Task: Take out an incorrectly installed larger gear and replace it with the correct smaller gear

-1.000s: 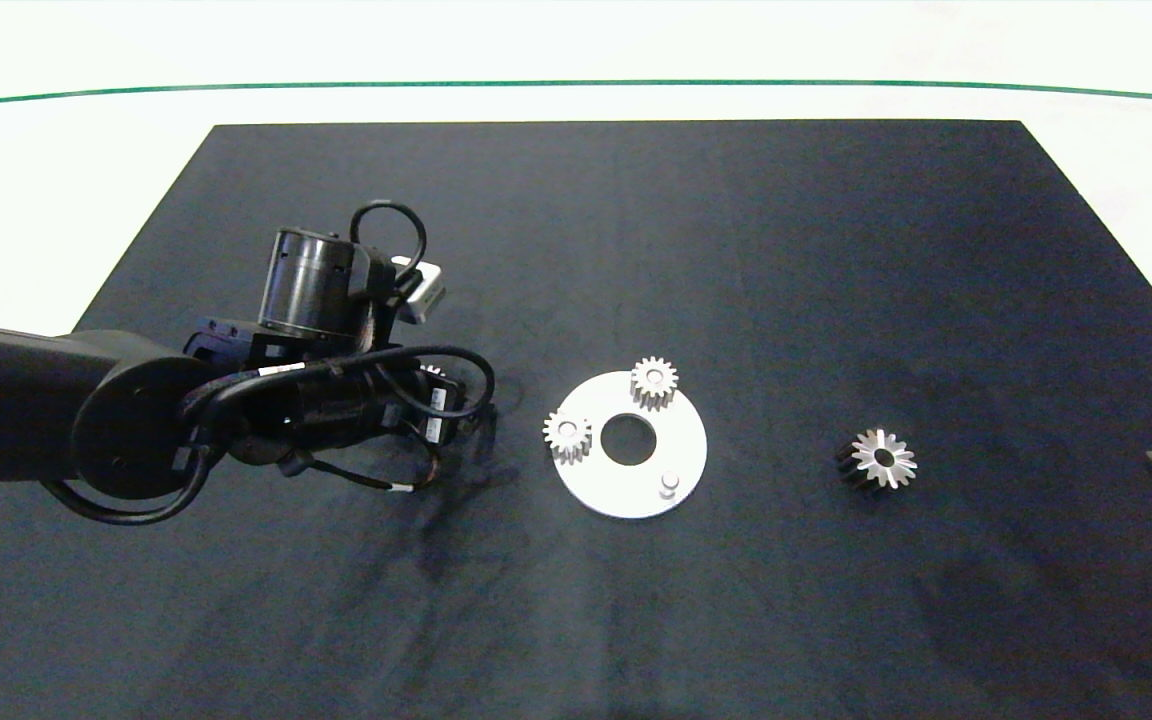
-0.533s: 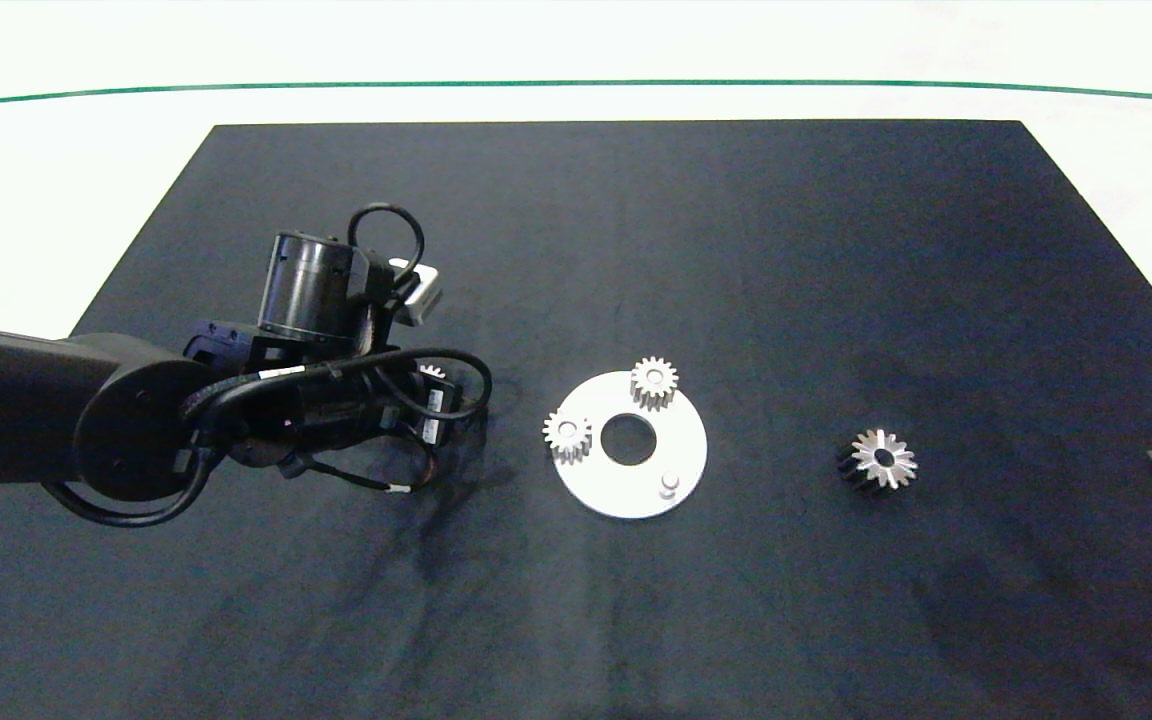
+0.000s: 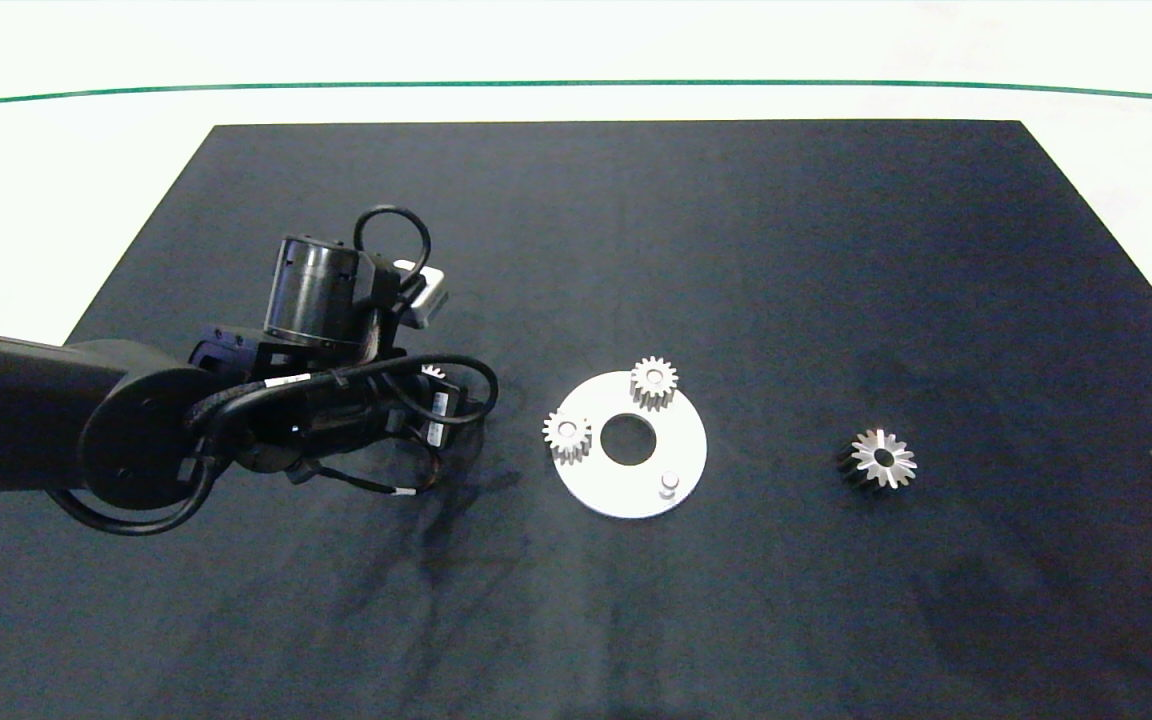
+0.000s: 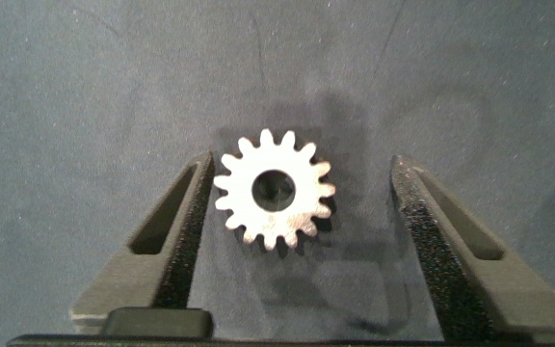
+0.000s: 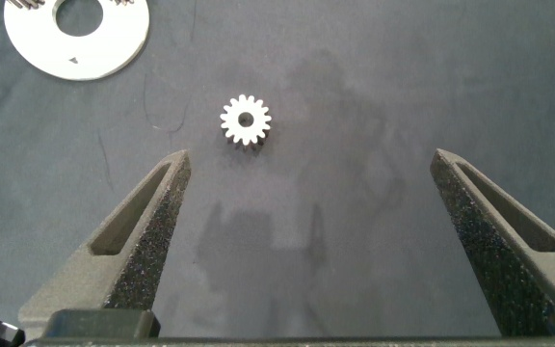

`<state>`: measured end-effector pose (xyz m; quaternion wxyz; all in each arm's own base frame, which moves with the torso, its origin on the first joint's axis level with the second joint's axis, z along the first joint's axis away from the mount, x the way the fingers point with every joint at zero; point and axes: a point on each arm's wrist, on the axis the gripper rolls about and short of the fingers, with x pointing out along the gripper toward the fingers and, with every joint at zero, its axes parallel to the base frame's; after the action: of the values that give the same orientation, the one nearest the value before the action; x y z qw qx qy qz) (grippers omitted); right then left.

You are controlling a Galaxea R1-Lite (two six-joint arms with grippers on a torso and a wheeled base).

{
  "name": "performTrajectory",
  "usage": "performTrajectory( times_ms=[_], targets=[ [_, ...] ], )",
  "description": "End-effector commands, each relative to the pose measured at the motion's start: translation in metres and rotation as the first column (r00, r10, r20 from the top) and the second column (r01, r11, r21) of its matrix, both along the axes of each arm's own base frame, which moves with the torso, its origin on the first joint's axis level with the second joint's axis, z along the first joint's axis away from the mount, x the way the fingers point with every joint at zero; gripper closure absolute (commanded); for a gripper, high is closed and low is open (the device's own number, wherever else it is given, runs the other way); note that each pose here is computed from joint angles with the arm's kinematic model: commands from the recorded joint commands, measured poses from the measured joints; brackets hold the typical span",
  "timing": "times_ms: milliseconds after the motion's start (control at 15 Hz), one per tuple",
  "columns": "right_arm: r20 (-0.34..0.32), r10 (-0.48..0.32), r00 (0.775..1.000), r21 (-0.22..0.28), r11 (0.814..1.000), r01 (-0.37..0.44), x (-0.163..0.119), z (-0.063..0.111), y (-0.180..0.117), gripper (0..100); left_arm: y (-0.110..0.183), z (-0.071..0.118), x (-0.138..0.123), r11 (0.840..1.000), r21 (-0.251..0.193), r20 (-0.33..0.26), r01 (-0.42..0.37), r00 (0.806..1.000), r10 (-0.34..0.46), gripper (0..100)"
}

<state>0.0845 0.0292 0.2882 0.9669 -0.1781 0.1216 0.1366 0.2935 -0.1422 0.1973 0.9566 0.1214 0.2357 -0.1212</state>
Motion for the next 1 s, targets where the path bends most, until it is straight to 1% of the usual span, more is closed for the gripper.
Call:
performTrajectory(
  times_ms=[67, 200, 267, 600, 667, 1000],
  targets=[
    [-0.002, 0.000, 1.000, -0.003, 1.000, 0.000, 0.0002, -0.0003, 0.0001, 0, 0.0001, -0.0016, -0.0006, 1.000, 0.004, -0.001, -0.001, 1.000, 0.001, 34],
    [-0.001, 0.000, 1.000, -0.002, 1.000, 0.000, -0.0002, -0.0002, 0.0000, 0, -0.0004, -0.0007, 0.0003, 1.000, 0.000, 0.012, 0.000, 1.000, 0.000, 37],
    [-0.001, 0.000, 1.000, -0.002, 1.000, 0.000, -0.0002, -0.0002, 0.0000, 0, -0.0004, -0.0006, 0.0004, 1.000, 0.001, 0.014, 0.001, 1.000, -0.001, 40],
    [0.002, 0.000, 1.000, -0.001, 1.000, 0.000, -0.0015, 0.0001, -0.0005, 0, -0.0005, -0.0031, -0.0007, 1.000, 0.010, 0.006, 0.006, 1.000, -0.006, 49],
    [0.004, 0.000, 1.000, -0.001, 1.000, 0.000, -0.0014, 0.0003, -0.0005, 0, -0.0005, -0.0031, -0.0007, 1.000, 0.010, 0.006, 0.006, 1.000, -0.006, 52],
    [0.004, 0.000, 1.000, -0.001, 1.000, 0.000, -0.0019, 0.0002, -0.0007, 0, -0.0027, -0.0031, -0.0018, 1.000, 0.009, 0.006, 0.011, 1.000, -0.011, 61]
  ],
)
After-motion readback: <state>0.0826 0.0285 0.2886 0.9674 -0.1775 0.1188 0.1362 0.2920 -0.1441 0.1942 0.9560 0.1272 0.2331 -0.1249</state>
